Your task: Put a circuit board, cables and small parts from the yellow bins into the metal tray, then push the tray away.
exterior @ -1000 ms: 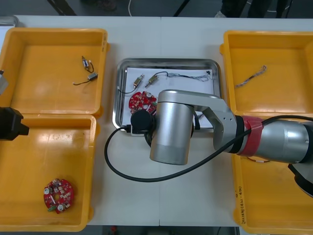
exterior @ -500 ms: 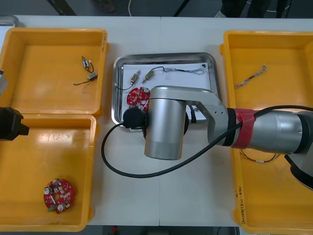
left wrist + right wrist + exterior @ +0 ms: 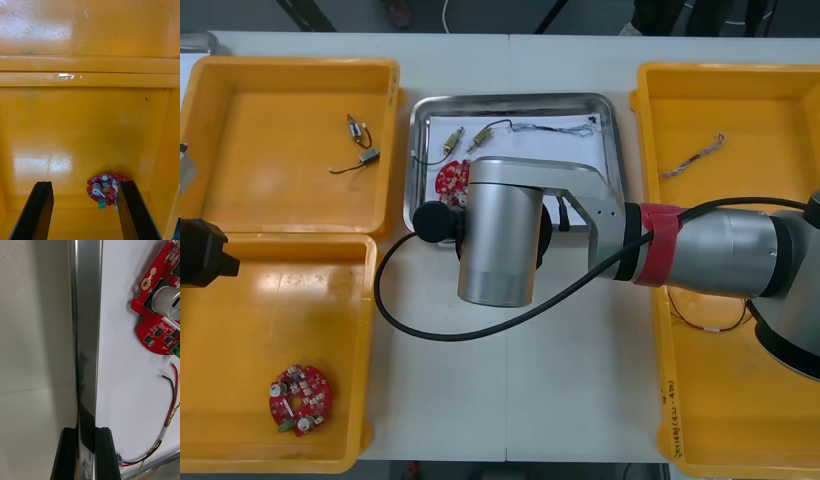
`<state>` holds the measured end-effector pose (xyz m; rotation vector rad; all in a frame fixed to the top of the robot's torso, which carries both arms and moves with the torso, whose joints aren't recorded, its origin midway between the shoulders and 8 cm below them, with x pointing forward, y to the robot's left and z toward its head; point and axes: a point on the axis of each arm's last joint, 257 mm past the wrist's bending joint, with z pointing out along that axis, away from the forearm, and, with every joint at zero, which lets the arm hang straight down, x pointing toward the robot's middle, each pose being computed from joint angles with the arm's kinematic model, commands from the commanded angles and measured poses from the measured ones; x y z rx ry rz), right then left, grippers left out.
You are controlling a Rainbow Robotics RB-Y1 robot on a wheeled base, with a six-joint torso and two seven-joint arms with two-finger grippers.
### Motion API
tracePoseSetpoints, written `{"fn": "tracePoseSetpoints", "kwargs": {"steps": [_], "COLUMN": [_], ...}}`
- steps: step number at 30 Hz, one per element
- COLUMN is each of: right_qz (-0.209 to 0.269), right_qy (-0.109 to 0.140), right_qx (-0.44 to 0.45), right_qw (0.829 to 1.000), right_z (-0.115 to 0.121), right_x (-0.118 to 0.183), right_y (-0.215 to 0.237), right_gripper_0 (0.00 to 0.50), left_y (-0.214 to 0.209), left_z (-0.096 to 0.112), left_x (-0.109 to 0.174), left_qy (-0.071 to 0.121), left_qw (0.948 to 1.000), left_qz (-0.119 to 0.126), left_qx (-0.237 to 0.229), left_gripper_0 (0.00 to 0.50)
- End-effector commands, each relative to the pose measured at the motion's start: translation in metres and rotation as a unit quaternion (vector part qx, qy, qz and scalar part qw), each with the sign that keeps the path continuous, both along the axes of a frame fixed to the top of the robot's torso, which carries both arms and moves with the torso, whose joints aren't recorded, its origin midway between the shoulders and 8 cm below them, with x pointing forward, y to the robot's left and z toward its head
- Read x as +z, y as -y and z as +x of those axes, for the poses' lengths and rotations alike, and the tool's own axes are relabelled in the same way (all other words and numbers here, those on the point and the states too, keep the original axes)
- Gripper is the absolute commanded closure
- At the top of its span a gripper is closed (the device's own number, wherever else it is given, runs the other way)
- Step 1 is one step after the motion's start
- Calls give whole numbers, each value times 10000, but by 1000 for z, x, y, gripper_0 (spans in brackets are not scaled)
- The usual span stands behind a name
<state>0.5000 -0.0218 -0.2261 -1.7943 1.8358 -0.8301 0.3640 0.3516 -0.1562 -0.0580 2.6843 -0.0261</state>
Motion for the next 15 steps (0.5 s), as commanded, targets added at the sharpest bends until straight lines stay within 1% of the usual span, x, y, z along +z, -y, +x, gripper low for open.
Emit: {"fn": "tracePoseSetpoints", "kwargs": {"steps": [1,9,15], "right_qz": [-181,-228,-155], "right_qy": [401,549,559], "right_qx": [451,354,238], "right_qw": [9980,9976,9980], "right_z": [10,24,31], "right_x": [30,39,44], "right_y": [-25,-20,-16], "right_gripper_0": [500,500,500], "left_y": [-15,-15,-15], "left_z": [-4,-4,-4], "left_x": [13,13,13], "left_qy": [111,111,111], "left_qw": [9987,9987,9987], "left_qz": [405,405,405], "left_qx": [-280,-280,-280], "left_gripper_0": [0,0,0]}}
